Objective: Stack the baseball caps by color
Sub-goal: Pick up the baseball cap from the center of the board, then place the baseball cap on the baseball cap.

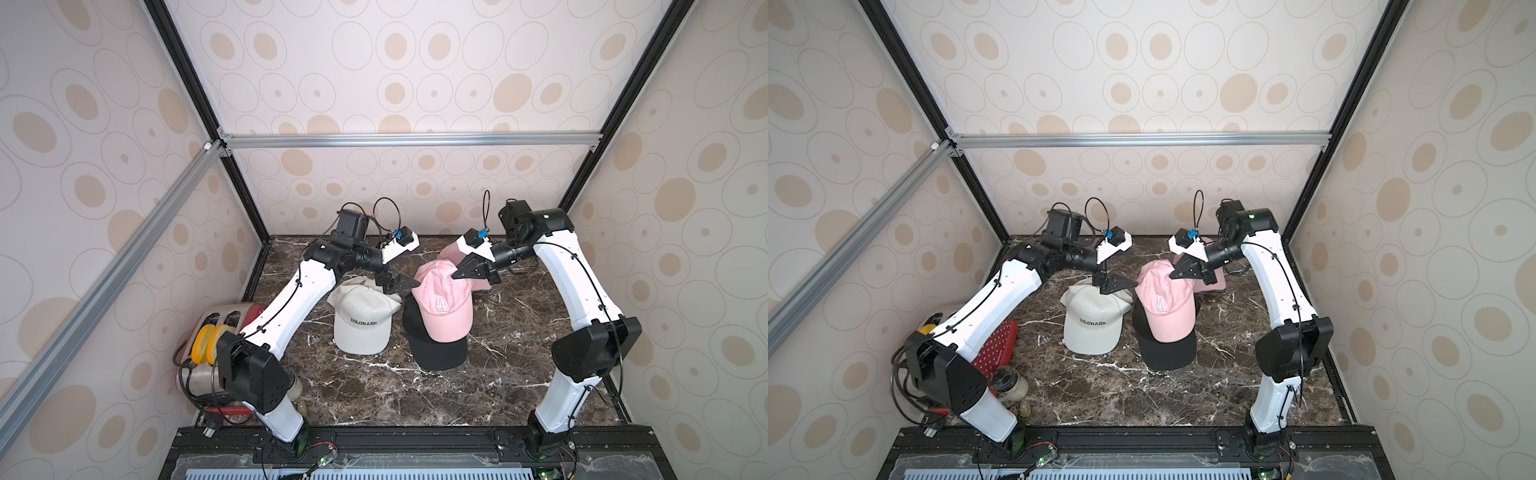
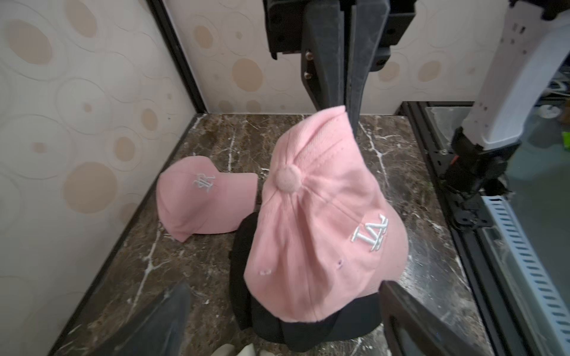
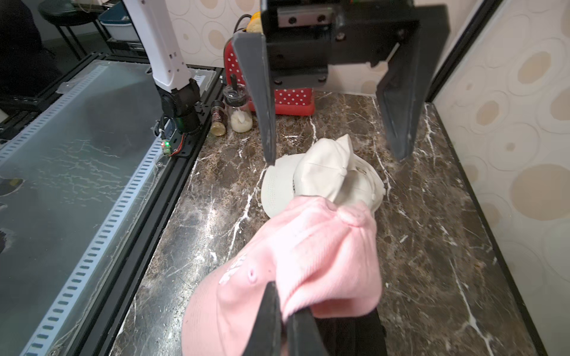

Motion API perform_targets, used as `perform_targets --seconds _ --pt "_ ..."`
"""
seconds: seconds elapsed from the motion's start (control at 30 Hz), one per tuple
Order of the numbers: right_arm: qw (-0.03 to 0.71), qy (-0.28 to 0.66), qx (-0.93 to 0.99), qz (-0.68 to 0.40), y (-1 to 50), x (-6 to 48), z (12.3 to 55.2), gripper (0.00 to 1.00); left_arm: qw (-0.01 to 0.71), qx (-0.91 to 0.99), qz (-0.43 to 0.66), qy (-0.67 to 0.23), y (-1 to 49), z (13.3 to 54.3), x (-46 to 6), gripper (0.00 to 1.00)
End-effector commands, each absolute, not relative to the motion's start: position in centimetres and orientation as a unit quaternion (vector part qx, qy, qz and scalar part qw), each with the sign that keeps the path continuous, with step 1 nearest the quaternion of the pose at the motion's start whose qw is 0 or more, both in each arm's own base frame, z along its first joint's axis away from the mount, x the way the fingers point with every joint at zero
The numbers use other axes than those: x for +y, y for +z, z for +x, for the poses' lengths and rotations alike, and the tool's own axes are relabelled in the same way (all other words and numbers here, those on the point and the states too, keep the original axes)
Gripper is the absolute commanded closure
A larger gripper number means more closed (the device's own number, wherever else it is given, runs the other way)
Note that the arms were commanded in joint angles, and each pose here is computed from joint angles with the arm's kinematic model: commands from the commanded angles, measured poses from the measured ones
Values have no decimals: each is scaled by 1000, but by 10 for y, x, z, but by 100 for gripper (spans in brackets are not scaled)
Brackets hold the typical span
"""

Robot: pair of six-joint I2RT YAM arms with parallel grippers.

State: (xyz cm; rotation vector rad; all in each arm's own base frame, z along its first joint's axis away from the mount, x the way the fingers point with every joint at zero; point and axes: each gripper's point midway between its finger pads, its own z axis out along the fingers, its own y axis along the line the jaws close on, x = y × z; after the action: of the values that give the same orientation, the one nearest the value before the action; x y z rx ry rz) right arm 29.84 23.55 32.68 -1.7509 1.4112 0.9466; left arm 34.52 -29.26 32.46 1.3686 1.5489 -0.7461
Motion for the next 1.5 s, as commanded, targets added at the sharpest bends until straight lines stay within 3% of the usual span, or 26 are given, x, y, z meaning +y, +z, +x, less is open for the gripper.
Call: perform_targets --seconds 0.0,0.2,0.8,1.47 --pt "344 374 576 -640 330 221 315 100 540 643 472 -267 364 378 -285 1" --pt "399 358 614 -580 337 181 370 100 595 686 334 -251 365 410 -264 1" --pt "448 384 613 -525 297 120 464 100 550 759 189 -292 309 451 -279 1" --pt "449 412 619 -495 233 117 516 100 520 799 186 -236 263 466 -274 1"
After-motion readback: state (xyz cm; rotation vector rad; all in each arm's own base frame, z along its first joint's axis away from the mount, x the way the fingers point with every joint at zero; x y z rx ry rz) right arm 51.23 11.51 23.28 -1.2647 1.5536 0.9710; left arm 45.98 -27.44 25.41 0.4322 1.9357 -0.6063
